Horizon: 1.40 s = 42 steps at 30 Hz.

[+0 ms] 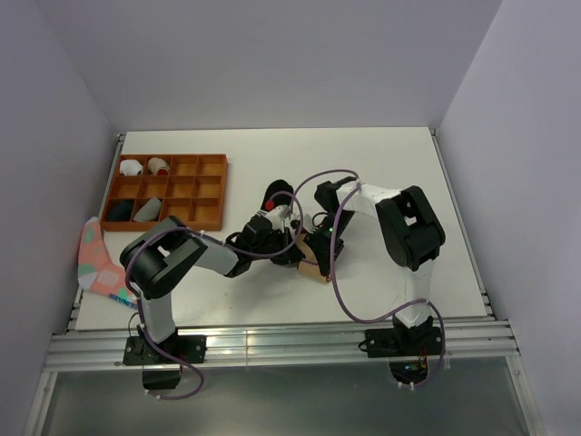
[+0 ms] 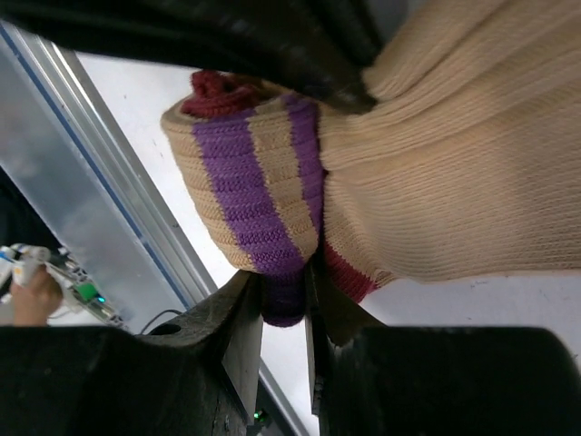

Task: Roll the socks
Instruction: Roll the sock at the center of the board.

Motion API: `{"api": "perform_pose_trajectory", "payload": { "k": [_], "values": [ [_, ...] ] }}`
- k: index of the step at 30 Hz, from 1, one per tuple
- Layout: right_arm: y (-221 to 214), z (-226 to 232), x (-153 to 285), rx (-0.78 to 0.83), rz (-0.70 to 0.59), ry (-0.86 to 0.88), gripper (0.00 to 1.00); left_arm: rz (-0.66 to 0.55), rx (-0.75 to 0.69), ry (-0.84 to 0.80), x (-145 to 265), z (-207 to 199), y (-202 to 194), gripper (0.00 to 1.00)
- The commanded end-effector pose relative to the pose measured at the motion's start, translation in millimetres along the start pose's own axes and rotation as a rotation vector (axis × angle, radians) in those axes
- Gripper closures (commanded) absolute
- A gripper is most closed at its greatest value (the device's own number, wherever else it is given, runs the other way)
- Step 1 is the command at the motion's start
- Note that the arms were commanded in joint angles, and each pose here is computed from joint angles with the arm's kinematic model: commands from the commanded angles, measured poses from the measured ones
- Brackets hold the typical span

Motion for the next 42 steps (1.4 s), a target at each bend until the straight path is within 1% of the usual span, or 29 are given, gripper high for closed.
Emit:
{"api": "perform_pose_trajectory", "payload": {
  "k": [1, 4, 7, 8, 9, 10, 11, 13, 14, 15, 16, 18, 19, 23, 25, 26, 27, 28, 29, 31, 36, 42],
  "values": [
    [30, -39, -2, 0.023, -0.08, -0.167, 1.0, 0.081, -0.065, 0.01, 5, -1, -26, 1.0],
    [31, -45, -3, 0.001, -0.091, -0.208, 1.0, 0.077, -0.079, 0.033, 7, 2, -27, 1.0],
    [29, -53, -5, -0.014, -0.084, -0.243, 1.0, 0.049, -0.107, 0.081, 15, 7, -24, 0.93],
    [27, -53, -6, -0.015, -0.082, -0.246, 1.0, 0.016, -0.122, 0.088, 19, 4, -16, 0.87],
    [26, -56, -6, -0.02, -0.08, -0.254, 1.0, 0.012, -0.138, 0.094, 22, 6, -16, 0.84],
    [26, -56, -7, -0.024, -0.079, -0.257, 1.0, -0.019, -0.153, 0.097, 26, 2, -8, 0.81],
    [26, -57, -6, -0.026, -0.08, -0.257, 1.0, -0.022, -0.156, 0.115, 29, 3, -7, 0.73],
    [26, -58, -6, -0.031, -0.08, -0.265, 1.0, -0.075, -0.18, 0.16, 38, 4, 7, 0.69],
    [26, -57, -6, -0.029, -0.079, -0.261, 1.0, -0.079, -0.186, 0.176, 41, 4, 8, 0.66],
    [26, -57, -6, -0.028, -0.079, -0.26, 1.0, -0.097, -0.205, 0.201, 45, 7, 12, 0.65],
    [26, -57, -6, -0.025, -0.079, -0.26, 1.0, -0.127, -0.216, 0.196, 51, 2, 20, 0.65],
    [25, -57, -7, -0.025, -0.073, -0.255, 1.0, -0.133, -0.257, 0.18, 57, -3, 23, 0.61],
    [24, -56, -7, -0.023, -0.071, -0.252, 1.0, -0.154, -0.281, 0.156, 62, -11, 29, 0.59],
    [24, -57, -7, -0.026, -0.06, -0.255, 1.0, -0.147, -0.44, 0.048, 70, -37, 32, 0.47],
    [25, -57, -6, -0.027, -0.058, -0.255, 1.0, -0.096, -0.486, 0.019, 66, -48, 27, 0.46],
    [24, -57, -6, -0.033, -0.048, -0.255, 1.0, -0.096, -0.526, 0.017, 63, -54, 34, 0.45],
    [24, -57, -5, -0.033, -0.046, -0.254, 1.0, -0.076, -0.547, 0.012, 60, -57, 31, 0.45],
    [26, -57, -4, -0.033, -0.048, -0.255, 1.0, -0.025, -0.554, 0.025, 56, -52, 21, 0.45],
    [26, -58, -4, -0.036, -0.042, -0.257, 1.0, -0.024, -0.575, 0.025, 52, -55, 25, 0.44],
    [29, -58, -2, -0.032, -0.045, -0.258, 1.0, -0.005, -0.589, 0.032, 46, -54, 21, 0.44],
    [28, -57, -4, -0.039, -0.032, -0.248, 1.0, -0.035, -0.596, 0.042, 38, -52, 25, 0.41],
    [28, -57, -3, -0.04, -0.031, -0.246, 1.0, -0.019, -0.61, 0.032, 27, -48, 21, 0.39]
  ]
}}
Point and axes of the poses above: each gripper's point midway between its finger pads, its own x axis back along the fingers, its own z axis along the line the jaws close on, y = z × x, the point moved 3 cm from there along x, back along the fingers, and after that the axes turned 9 degrees about -x, right-handed, at the moved point
